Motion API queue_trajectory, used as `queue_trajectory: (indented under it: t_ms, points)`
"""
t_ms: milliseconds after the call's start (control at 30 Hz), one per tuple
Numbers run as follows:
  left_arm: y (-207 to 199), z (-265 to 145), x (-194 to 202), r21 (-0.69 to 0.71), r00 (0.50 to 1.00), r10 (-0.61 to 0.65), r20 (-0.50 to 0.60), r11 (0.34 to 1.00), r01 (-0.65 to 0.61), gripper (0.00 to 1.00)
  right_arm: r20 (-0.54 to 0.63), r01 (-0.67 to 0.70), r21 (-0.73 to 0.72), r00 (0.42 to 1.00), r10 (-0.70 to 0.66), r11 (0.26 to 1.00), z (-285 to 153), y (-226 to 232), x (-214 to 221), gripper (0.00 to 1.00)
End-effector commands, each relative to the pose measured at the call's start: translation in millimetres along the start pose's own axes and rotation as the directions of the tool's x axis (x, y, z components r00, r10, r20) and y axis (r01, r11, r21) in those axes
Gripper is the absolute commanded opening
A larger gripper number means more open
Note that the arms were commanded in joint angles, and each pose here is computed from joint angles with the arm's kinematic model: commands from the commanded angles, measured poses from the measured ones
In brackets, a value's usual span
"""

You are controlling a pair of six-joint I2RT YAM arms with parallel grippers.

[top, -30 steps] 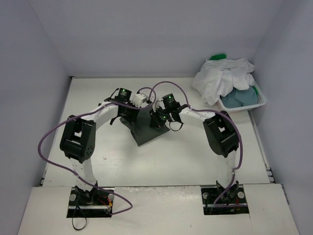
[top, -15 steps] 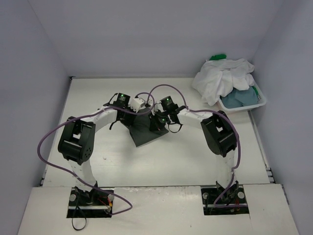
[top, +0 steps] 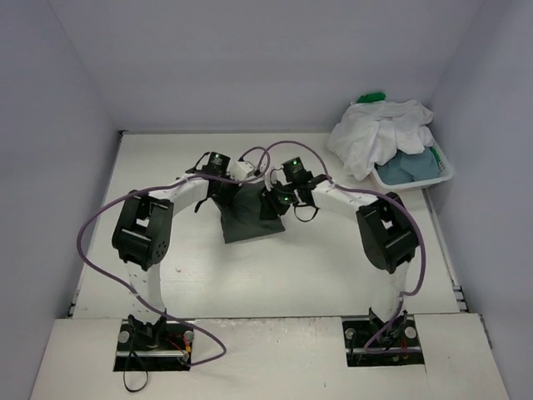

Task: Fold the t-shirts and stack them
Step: Place the square-folded T-shirt at the corner of the board.

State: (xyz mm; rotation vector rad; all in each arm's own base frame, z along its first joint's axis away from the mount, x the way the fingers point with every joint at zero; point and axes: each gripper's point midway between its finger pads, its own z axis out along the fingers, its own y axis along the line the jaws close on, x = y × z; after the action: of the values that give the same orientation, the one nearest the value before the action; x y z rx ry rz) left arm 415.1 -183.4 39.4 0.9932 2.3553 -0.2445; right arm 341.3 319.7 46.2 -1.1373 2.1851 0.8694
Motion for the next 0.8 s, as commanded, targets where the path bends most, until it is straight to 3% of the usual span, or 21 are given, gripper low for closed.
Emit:
queue_trajectory:
  t_ms: [0,67,100,467,767]
  points:
    - [17,-4,-18,-0.055,0.999,0.051,-0.006,0.997,-0.051,0.0,0.193,0.152,0.094,0.967,-0.168,0.984,-72,0,-75,0.34]
    - [22,3,-12,-0.07,0.997,0.055,-0.046,0.996,-0.059,0.0,0.215,0.15,0.138,0.96,-0.178,0.979,-94,-12,-81,0.35]
    - [31,7,-9,-0.1,0.994,0.055,-0.09,0.993,-0.064,0.0,0.252,0.155,0.179,0.947,-0.197,0.972,-131,-14,-91,0.35]
    - [90,14,7,-0.318,0.975,0.024,-0.22,0.943,-0.095,0.0,0.334,0.117,0.424,0.902,-0.275,0.898,-265,-40,-86,0.36]
    - [163,-4,42,-0.475,0.947,-0.048,-0.317,0.872,-0.115,0.0,0.342,0.095,0.436,0.902,-0.262,0.895,-283,-39,-68,0.34]
